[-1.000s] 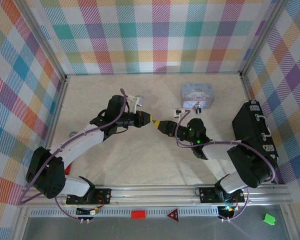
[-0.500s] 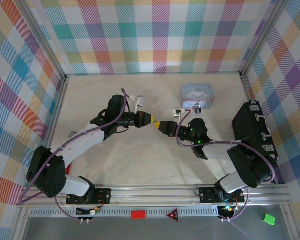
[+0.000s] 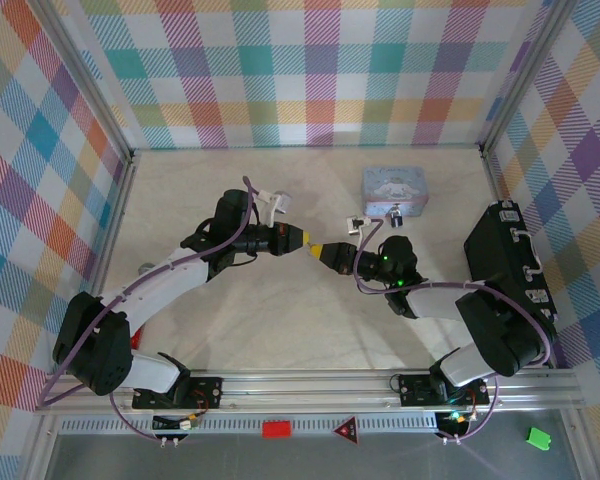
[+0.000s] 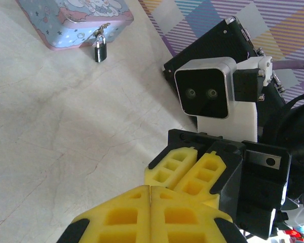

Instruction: Unlock the padlock with the key

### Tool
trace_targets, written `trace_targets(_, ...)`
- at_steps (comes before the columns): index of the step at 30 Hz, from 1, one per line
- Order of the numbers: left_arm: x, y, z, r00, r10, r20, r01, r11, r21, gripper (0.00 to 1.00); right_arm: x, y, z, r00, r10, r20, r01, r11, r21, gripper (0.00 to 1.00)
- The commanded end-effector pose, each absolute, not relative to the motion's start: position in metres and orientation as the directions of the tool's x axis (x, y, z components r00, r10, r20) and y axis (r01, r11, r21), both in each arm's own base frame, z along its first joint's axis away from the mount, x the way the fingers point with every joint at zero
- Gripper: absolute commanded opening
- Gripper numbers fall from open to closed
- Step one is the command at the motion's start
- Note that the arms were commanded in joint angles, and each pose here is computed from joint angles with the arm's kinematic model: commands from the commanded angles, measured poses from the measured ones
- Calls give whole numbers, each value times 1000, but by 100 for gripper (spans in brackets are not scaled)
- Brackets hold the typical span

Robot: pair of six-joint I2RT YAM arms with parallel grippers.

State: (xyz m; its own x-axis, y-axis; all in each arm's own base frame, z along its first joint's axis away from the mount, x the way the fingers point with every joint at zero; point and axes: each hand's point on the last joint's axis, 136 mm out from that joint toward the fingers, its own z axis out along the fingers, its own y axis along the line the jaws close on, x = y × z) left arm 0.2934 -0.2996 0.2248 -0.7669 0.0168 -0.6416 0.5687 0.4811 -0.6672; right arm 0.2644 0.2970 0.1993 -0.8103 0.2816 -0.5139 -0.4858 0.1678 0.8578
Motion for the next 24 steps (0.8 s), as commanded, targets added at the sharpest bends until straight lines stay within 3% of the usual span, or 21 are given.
trace_targets(1,286,-305,235,-755,42,-655,604,433,-669,0,261,299,234,-771,290,-567,-565,101,819,8)
trace_targets(5,288,-305,233,-757,41,-653,600,440,-668,0,260,299,236,-772,284,-569,-565,106,818,1)
trace_targets(9,288,-305,233,-758,29,-651,596,437,-674,18,260,298,234,-775,281,-566,-555,124,823,0)
trace_targets(14,285,-309,237,-765,17,-644,598,393,-699,24,260,297,236,-776,285,-562,-553,120,825,0)
trace_targets(17,284,-310,238,-767,17,-642,599,380,-705,22,261,298,236,-778,285,-559,-551,116,826,0)
trace_targets(24,281,-308,244,-759,12,-650,606,376,-701,4,266,297,227,-783,293,-548,-529,148,836,0)
